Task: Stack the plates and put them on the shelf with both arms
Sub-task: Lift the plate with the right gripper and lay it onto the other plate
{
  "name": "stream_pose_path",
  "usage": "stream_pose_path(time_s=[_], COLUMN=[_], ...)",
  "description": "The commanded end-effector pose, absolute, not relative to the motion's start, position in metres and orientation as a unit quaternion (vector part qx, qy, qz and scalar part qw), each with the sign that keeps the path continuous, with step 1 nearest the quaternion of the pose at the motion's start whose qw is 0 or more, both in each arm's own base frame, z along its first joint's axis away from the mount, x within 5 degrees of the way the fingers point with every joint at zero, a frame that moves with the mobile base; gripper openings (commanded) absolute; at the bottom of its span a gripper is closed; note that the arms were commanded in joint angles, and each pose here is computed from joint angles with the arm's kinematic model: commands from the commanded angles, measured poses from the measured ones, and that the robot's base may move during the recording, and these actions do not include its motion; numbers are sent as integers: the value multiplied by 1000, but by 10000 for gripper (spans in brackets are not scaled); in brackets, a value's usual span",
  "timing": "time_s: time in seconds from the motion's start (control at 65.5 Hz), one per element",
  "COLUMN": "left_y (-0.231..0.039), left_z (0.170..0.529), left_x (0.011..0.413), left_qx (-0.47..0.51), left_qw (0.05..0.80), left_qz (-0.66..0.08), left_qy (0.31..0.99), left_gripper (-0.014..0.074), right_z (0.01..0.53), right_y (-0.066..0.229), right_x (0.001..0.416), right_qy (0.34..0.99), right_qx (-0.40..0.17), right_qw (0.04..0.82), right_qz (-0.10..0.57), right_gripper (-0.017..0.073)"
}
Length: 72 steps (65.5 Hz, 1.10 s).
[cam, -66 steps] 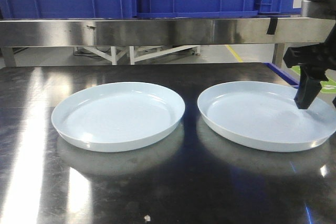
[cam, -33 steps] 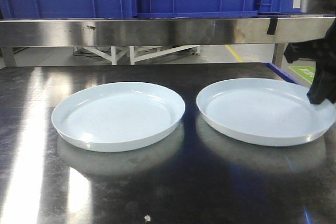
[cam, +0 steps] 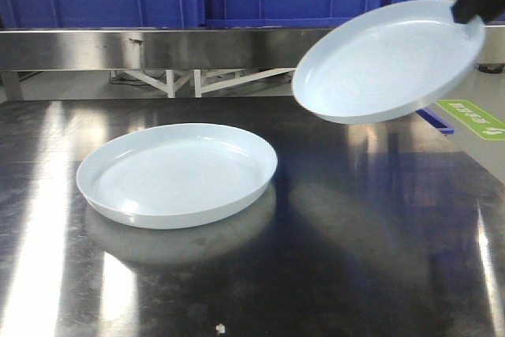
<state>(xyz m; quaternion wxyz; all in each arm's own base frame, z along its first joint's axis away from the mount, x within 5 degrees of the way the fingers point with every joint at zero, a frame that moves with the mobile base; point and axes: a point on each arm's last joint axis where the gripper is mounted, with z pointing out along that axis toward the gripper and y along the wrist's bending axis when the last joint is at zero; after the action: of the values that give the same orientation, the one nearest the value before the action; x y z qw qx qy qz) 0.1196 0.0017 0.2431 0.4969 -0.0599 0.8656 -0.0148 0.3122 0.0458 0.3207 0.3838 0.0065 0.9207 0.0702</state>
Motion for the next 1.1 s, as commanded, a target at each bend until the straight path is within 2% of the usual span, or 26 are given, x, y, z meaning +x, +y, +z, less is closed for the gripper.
stream_pose_path(time_s=[0.0,0.244,0.488,0.687,0.962,1.023,1.084], left_y=[-1,-1,-1,-1,-1,-1,-1], left_z=[258,258,258,258,258,258,258], left_x=[125,125,125,125,125,125,125], left_qx=[-56,-56,-56,-56,-56,-56,-56], left_qw=[540,540,540,540,540,540,540], left_qz=[-29,-29,-29,-29,-29,-29,-29], left_qy=[839,839,839,839,839,839,839], left_gripper=[85,85,85,85,85,85,85], right_z=[352,343,326,309,301,301,300], right_y=[65,138,193,211,217,217,216], right_x=[308,311,325,334,334,333,333], right_qy=[889,883,884,890,894,895,897], right_qx=[-20,-112,-166,-179,-184,-185,-185], right_qw=[446,432,407,386,375,372,369], right_qz=[98,143,162,163,163,162,161], right_gripper=[29,29,29,29,29,52,125])
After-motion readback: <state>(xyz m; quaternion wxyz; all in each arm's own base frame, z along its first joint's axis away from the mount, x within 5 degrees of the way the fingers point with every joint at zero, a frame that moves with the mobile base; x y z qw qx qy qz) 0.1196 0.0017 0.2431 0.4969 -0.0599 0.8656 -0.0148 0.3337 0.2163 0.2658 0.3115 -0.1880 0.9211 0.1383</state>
